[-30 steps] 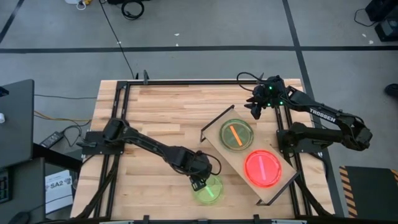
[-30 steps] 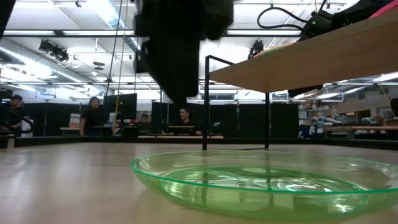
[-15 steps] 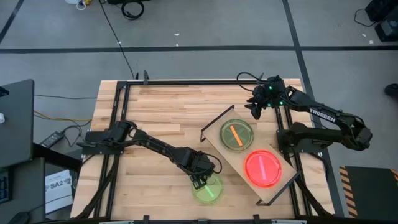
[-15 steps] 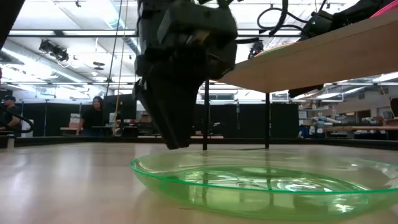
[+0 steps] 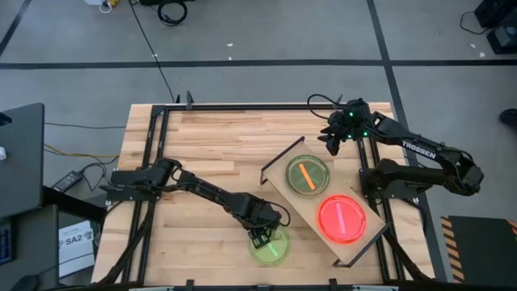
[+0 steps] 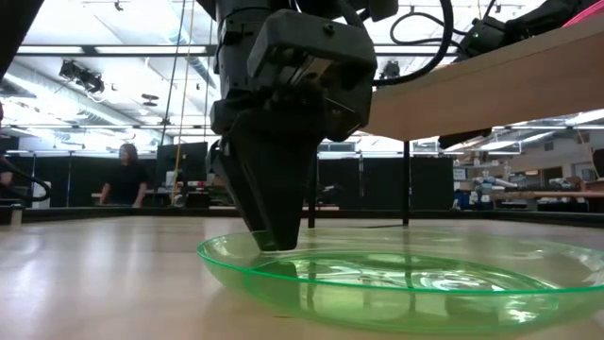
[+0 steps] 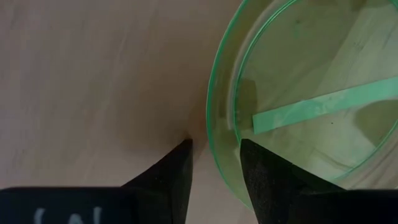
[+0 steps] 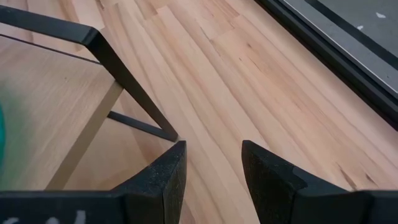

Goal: Place and stack plates onto a shelf
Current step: Stack the green plate on top of the pink plate on the shelf

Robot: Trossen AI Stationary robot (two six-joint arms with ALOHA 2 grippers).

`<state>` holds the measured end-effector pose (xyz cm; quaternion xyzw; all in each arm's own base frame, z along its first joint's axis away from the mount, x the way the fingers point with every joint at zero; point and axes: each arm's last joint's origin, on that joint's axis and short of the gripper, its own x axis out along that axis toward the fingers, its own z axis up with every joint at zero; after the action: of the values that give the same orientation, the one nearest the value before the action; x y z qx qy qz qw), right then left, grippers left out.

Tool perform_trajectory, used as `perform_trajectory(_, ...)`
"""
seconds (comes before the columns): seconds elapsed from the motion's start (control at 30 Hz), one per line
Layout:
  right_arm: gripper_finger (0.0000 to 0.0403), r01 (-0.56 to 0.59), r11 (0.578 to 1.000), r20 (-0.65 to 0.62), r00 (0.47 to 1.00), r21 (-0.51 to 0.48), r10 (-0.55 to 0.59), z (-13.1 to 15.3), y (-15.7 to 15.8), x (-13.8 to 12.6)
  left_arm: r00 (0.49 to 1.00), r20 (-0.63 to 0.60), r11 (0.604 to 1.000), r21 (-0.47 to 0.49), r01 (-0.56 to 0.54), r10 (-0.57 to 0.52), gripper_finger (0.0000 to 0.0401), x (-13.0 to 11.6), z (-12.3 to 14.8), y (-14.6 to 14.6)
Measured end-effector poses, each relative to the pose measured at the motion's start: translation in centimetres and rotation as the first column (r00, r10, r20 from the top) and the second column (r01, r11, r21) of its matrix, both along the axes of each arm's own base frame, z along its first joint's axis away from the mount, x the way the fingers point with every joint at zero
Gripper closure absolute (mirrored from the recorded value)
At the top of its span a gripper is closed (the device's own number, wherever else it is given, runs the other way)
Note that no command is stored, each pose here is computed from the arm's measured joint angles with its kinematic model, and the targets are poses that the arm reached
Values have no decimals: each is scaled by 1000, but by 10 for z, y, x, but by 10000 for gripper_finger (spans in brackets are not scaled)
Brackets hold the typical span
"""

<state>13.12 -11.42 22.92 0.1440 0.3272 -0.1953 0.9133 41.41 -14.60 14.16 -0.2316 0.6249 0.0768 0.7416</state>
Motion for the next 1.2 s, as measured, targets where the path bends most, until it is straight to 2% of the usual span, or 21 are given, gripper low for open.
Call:
perform_trajectory(0.2, 242, 0, 1000, 0, 1000, 0, 0, 0, 0, 0, 1000, -10, 1000, -3, 1, -1, 279, -1, -1, 0)
perform_trajectory(0.53, 242, 0, 1000, 0, 1000, 0, 0, 0, 0, 0, 999, -37, 1000, 1, -10, 10, 365, -2, 0, 6)
perform_trajectory(0.67, 242, 0, 1000, -1, 1000, -1, 0, 0, 0, 0, 999, -43, 1000, 0, -19, 19, 392, -4, 8, 11)
perform_trajectory(0.97, 242, 94, 989, -11, 995, -114, -95, 9, -6, 1, 998, -61, 1000, 23, -12, 13, 394, -8, 14, 15)
perform_trajectory(1.2, 242, 138, 976, 125, 985, -170, -117, 27, -12, 7, 990, -137, 997, 70, 26, -17, 395, -21, 25, 20)
